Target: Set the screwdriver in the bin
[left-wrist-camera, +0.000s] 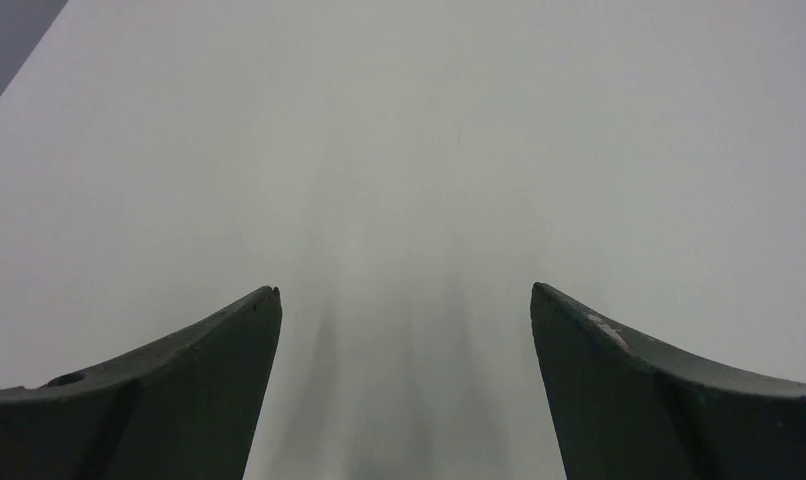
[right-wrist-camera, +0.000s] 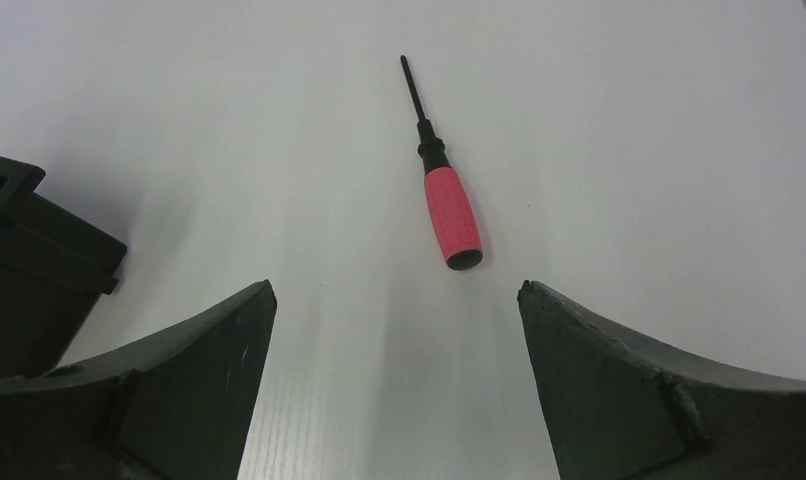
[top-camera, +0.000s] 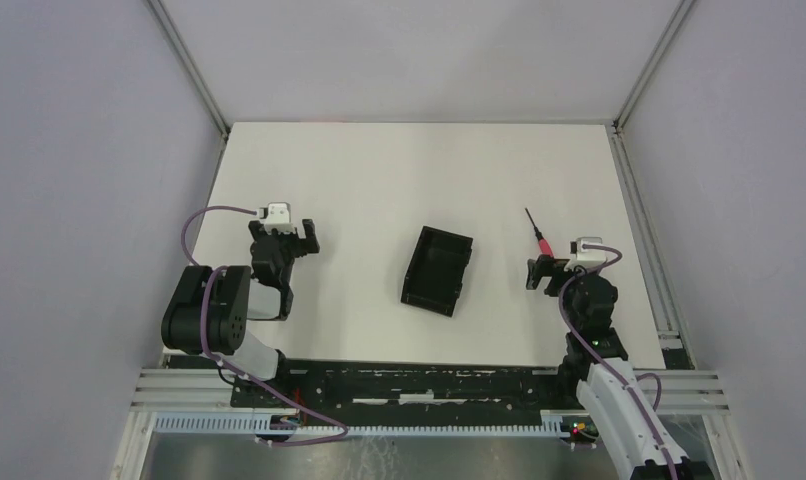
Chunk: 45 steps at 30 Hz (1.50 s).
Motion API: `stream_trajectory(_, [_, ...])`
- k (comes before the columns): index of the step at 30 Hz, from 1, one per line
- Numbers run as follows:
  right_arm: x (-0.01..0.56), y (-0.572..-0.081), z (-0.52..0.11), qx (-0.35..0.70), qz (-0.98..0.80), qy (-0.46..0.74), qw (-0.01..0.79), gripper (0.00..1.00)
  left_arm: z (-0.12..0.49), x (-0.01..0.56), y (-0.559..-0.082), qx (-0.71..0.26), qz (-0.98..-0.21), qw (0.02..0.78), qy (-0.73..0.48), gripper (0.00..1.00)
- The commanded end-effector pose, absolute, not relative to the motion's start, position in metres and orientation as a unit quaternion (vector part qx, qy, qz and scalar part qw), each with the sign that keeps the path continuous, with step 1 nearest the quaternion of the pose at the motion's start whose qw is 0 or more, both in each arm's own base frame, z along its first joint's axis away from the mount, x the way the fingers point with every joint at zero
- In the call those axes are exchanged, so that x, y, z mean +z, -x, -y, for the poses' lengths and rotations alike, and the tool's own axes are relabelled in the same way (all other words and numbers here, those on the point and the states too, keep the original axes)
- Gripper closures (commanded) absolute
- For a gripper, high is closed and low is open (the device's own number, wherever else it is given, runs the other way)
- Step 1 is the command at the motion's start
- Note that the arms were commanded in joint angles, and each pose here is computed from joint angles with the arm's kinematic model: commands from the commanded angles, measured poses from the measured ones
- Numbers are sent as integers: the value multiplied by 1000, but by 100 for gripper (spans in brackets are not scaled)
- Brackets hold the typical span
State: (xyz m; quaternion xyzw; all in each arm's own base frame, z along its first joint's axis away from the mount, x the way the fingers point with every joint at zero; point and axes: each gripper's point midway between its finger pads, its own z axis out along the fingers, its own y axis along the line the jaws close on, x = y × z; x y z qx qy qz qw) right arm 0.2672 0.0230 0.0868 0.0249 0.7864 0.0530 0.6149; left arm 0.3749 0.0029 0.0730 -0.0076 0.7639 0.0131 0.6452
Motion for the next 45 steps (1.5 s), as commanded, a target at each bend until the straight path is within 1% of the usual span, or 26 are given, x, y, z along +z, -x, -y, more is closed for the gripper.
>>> stream_trajectory(1, [123,-276,-19,45,-764,-29,643,2,-1,88,-380,-1,-747,664,18,0])
stream_trajectory(5, [183,-283,-26,47,-740,5,671,2,-1,88,-380,-1,-747,665,18,0])
stream_trajectory(7, [215,-289,-22,35,-740,0,671,2,-1,89,-380,-1,-746,665,18,0])
stream_trajectory(11, [279,-306,-15,0,-782,15,623,2,0,88,-380,-1,-747,665,18,0])
stream_trajectory(14, [289,-330,-23,-7,-836,75,543,2,0,89,-380,-1,-746,665,18,0])
stream_trajectory(17, [270,-355,-31,3,-891,115,440,2,-1,88,-380,-1,-747,665,18,0])
stream_trajectory(21, [219,-378,-26,-10,-930,113,349,2,-1,89,-380,-1,-746,665,18,0])
stream_trajectory(24, [173,-388,-20,-19,-946,106,305,3,-1,88,-380,-1,-747,665,18,0])
stream_trajectory(26, [142,-388,-20,-18,-957,108,269,5,0,88,-380,-1,-747,665,18,0])
stream_trajectory(29, [96,-382,-15,-25,-969,111,221,9,0,89,-380,-1,-746,665,18,0])
stream_trajectory(34, [42,-366,-11,-24,-978,112,177,17,0,88,-380,-1,-747,665,18,0])
stream_trajectory(36, [27,-361,-9,-24,-980,110,163,23,0,89,-380,-1,-747,665,18,0])
stream_trajectory(40, [8,-359,-7,-25,-982,115,147,44,0,89,-380,-1,-746,665,18,0])
stream_trajectory(44, [5,-362,-5,-33,-981,115,150,64,0,88,-380,-1,-747,665,18,0])
stream_trajectory(45, [6,-361,-4,-34,-982,115,147,68,0,88,-380,-1,-747,665,18,0])
